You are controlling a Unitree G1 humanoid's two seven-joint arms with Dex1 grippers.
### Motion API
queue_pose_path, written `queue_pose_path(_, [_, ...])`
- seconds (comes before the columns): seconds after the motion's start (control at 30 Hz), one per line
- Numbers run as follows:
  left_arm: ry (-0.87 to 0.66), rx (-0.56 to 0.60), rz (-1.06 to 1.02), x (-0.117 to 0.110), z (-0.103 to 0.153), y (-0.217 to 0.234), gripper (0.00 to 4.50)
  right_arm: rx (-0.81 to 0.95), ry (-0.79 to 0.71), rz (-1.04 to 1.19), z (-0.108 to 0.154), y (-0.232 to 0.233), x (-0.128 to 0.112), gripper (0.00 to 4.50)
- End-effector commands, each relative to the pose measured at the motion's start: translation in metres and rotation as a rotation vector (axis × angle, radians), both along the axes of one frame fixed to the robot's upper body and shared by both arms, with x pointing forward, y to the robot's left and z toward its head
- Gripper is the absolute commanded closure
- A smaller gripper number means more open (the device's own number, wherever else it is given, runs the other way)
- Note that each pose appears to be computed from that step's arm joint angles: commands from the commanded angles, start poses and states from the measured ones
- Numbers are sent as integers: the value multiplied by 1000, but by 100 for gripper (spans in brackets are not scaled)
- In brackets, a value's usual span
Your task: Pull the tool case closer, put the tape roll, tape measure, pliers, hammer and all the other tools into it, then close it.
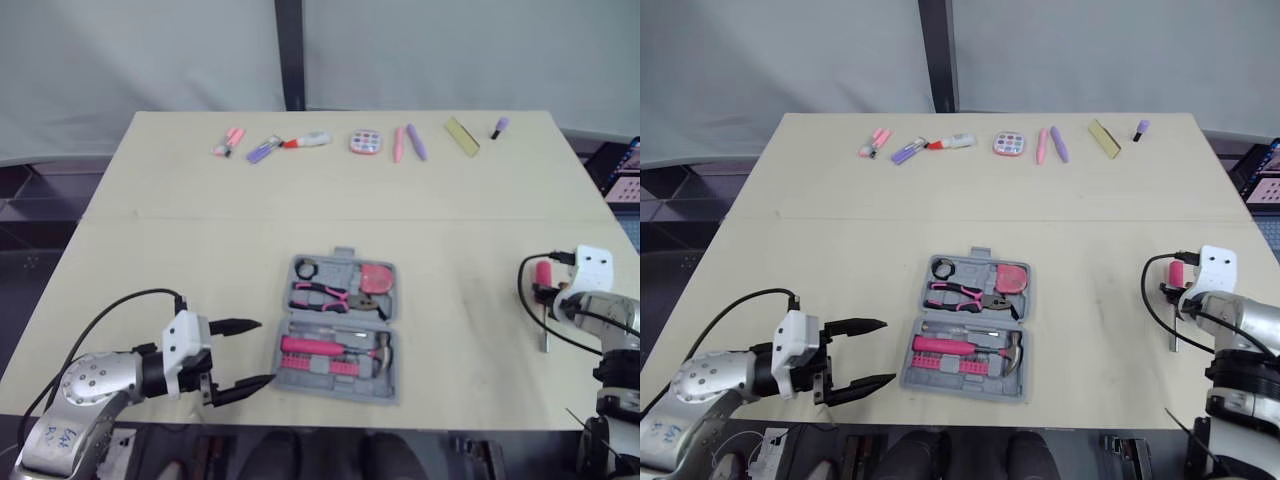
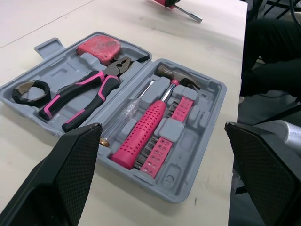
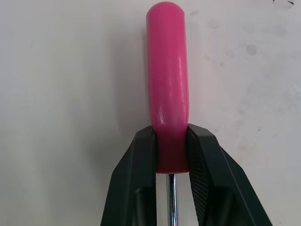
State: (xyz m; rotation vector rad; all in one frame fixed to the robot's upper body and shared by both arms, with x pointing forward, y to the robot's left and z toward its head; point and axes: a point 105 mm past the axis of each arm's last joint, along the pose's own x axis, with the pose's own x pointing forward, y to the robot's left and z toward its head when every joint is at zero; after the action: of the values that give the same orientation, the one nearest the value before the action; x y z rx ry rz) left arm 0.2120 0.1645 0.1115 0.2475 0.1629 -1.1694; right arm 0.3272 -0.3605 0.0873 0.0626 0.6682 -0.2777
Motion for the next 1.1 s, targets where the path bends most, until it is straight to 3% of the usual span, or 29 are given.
queue_pose_path(0.03, [-46, 20, 8, 4, 10, 14, 0, -55, -21, 206, 37, 31, 0, 411])
queue_pose_path(0.27, [-67, 39, 44, 10, 10, 28, 0, -98, 112, 589, 55, 101, -27, 411])
queue_pose_path(0.37, [-45, 42, 56, 3, 5, 36, 0, -136, 165, 881, 68, 157, -47, 411])
queue_pose_path(0.6, [-39, 57, 45, -1, -1, 40, 0, -221, 260, 1251, 71, 228, -66, 411])
queue_pose_path(1.1, [-6, 72, 21, -9, -7, 40, 0, -228, 340, 1499, 44, 292, -84, 411])
